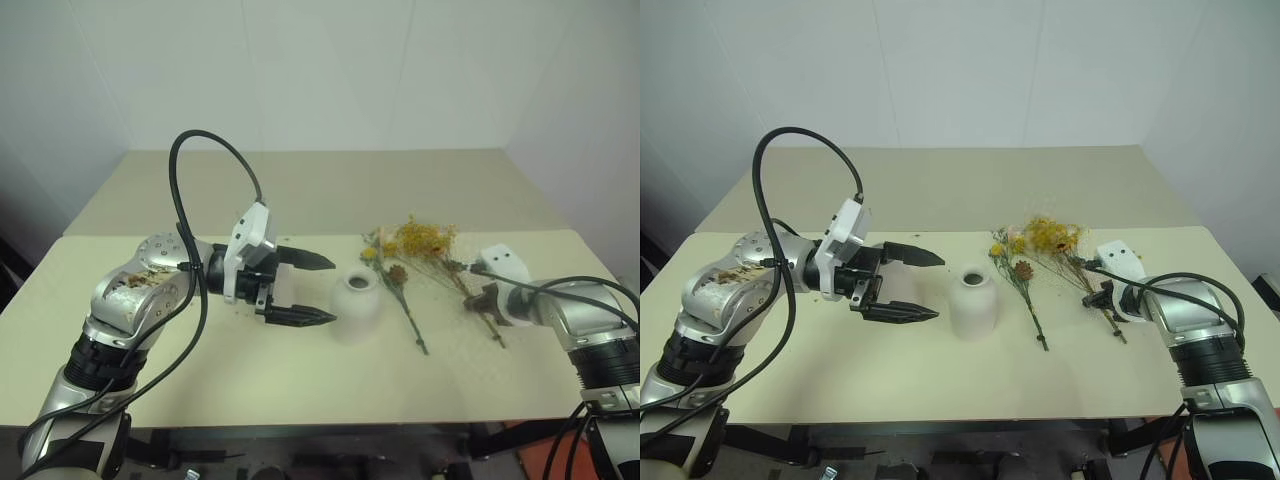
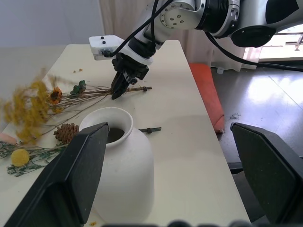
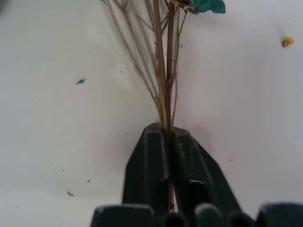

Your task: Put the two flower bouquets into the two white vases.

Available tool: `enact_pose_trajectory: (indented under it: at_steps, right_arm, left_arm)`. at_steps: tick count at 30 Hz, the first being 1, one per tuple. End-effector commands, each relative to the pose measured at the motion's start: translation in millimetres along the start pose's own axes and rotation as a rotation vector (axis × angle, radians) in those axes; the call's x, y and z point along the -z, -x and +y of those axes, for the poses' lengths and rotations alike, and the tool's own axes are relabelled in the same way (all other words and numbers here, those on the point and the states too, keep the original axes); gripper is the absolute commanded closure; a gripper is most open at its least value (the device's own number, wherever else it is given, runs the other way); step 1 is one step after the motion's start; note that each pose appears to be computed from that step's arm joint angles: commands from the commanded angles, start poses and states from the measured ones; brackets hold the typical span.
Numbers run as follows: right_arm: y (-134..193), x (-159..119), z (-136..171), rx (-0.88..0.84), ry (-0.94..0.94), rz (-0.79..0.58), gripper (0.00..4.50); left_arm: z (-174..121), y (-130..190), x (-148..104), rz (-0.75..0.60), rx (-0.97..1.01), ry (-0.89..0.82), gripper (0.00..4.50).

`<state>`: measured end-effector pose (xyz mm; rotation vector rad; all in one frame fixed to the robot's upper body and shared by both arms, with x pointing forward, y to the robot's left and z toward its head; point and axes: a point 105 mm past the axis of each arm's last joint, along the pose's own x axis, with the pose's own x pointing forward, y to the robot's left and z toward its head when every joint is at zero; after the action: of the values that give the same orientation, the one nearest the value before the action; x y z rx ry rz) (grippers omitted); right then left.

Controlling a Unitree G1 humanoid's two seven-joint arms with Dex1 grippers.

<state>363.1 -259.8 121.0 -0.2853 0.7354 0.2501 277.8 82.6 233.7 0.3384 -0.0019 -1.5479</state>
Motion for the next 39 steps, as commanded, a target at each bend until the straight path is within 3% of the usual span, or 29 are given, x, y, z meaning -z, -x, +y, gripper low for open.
enact_pose_trajectory:
  at_steps: [1,5,8,10,15,25,33,39]
  right_arm:
    - [5,-13,-9,0.043,-0.134,-0.067,4.46]
    - [28,-68,-29,0.118,-0.345,-0.362,4.46]
    - [66,-120,-26,0.09,-0.388,-0.683,4.46]
    - [88,-143,-5,0.018,-0.324,-0.844,4.46]
    - [117,-182,67,-0.246,-0.203,-1.052,4.46]
    - [133,-218,183,-0.603,-0.012,-1.218,4.46]
    - [135,-222,219,-0.762,0.006,-1.254,4.46]
    - [123,-209,248,-0.858,0.007,-1.243,4.46]
  left_arm:
    - [1,4,-8,0.0,-0.019,-0.054,0.0]
    - [8,6,-8,-0.011,-0.063,-0.057,0.0]
    - [10,9,-8,-0.009,-0.084,-0.053,0.0]
    - [13,15,-6,0.003,-0.114,-0.052,0.0]
    - [22,36,-3,0.018,-0.234,-0.032,0.0]
    - [6,90,9,0.148,-0.444,0.027,0.0]
    - [-9,111,9,0.203,-0.609,0.058,0.0]
    - [-6,112,17,0.236,-0.716,0.109,0.0]
